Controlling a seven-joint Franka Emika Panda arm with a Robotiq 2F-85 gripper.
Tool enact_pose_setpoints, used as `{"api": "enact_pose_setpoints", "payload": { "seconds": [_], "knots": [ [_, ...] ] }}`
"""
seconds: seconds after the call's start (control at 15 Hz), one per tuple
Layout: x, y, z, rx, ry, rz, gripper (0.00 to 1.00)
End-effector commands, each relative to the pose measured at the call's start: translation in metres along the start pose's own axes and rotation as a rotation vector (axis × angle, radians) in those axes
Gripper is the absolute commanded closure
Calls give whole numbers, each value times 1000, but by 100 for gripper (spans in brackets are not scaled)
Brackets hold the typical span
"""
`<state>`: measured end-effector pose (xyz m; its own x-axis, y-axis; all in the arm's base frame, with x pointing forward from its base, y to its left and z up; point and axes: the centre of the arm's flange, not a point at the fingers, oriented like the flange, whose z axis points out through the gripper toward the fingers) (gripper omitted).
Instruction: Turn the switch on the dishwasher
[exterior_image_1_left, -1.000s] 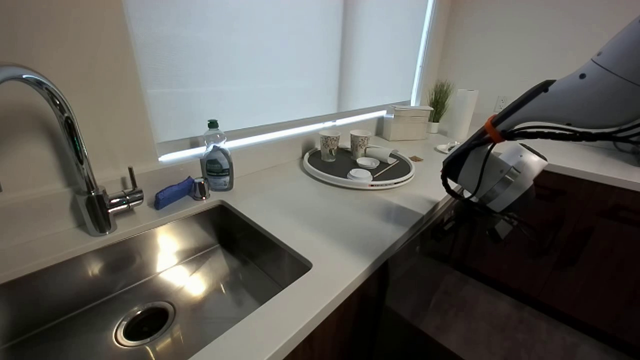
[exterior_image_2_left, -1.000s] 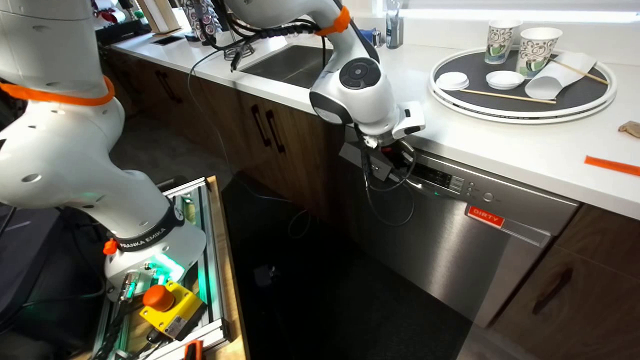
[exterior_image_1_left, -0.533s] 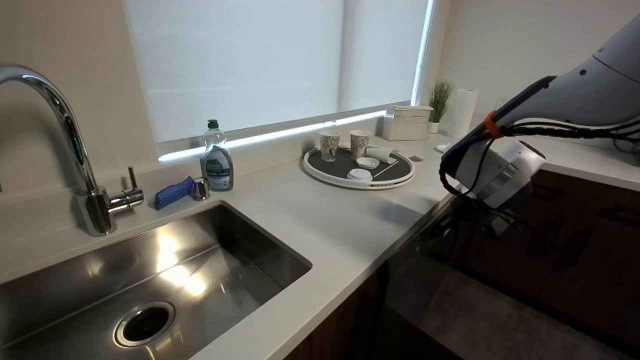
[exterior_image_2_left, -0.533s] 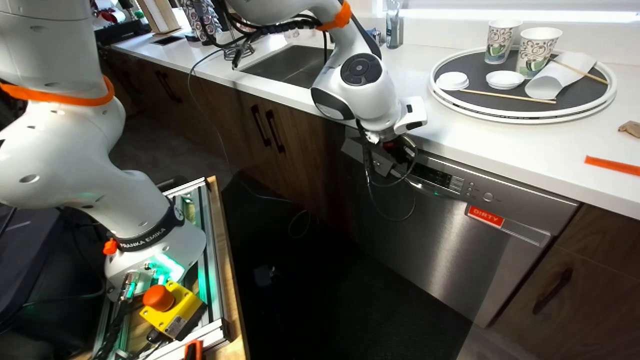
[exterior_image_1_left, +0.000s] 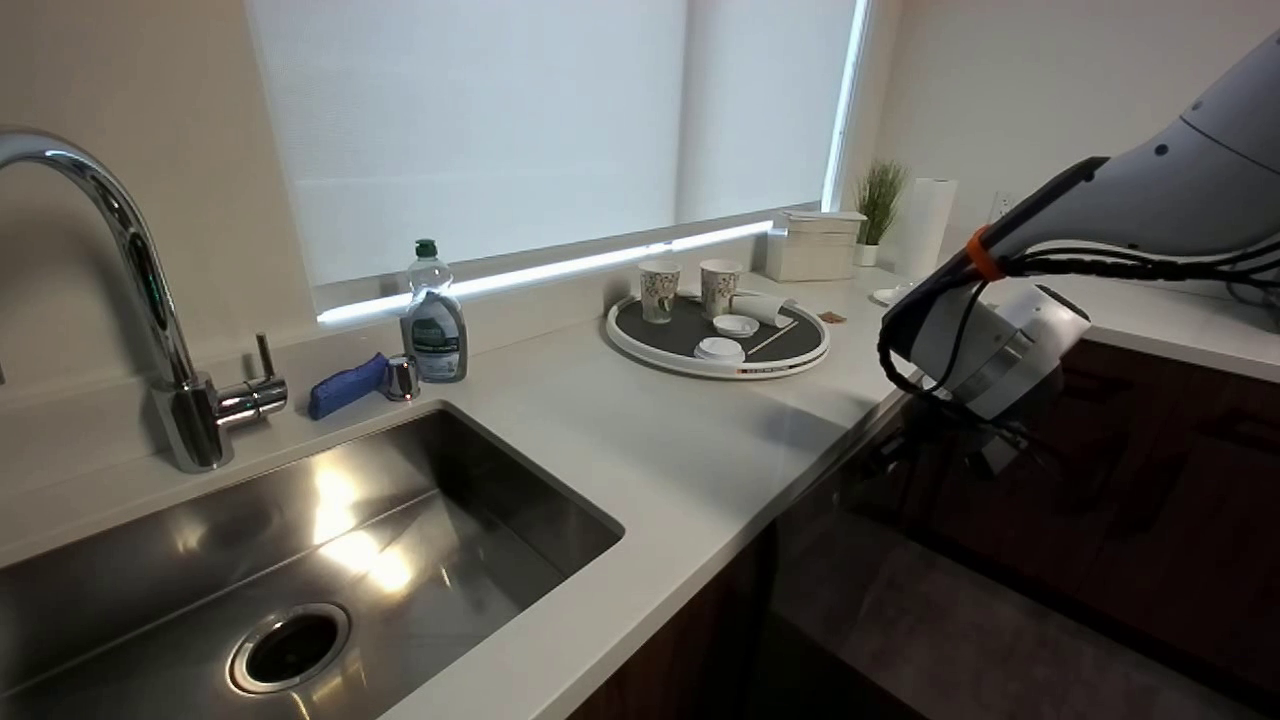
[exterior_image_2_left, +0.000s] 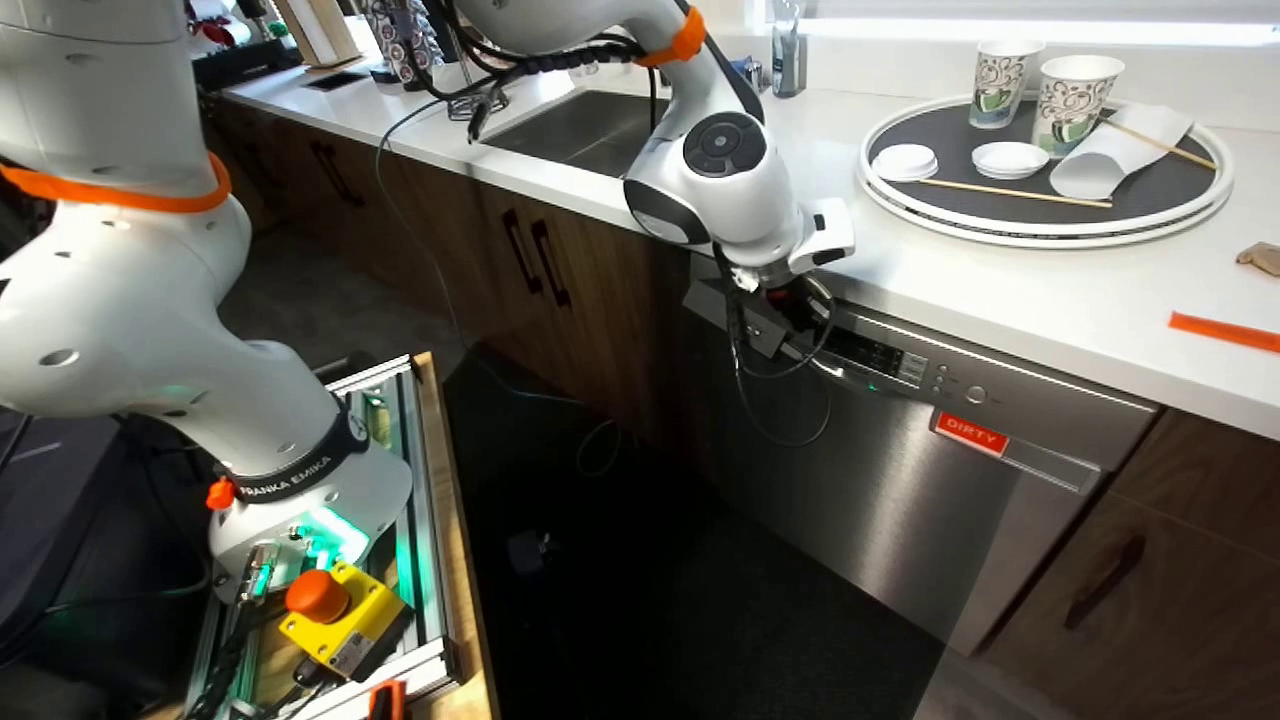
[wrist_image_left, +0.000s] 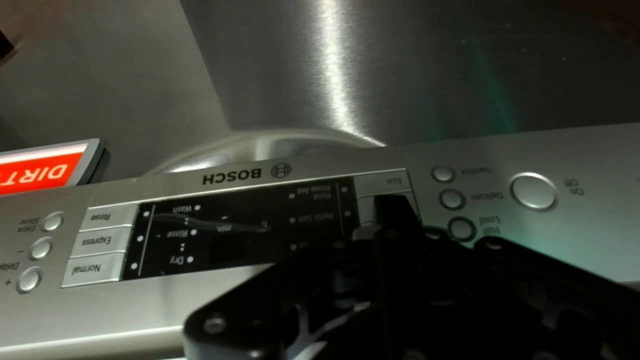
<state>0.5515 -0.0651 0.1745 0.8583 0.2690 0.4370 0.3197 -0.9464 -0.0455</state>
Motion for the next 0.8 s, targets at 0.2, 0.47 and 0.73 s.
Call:
{"api": "enact_pose_setpoints", "payload": {
  "seconds": [0.2, 0.47, 0.73],
  "knots": [
    [-1, -1, 6, -2, 15, 1, 100],
    [2, -1, 10, 9, 33, 17, 100],
    [4, 1, 16, 24, 49, 45, 100]
  ]
}}
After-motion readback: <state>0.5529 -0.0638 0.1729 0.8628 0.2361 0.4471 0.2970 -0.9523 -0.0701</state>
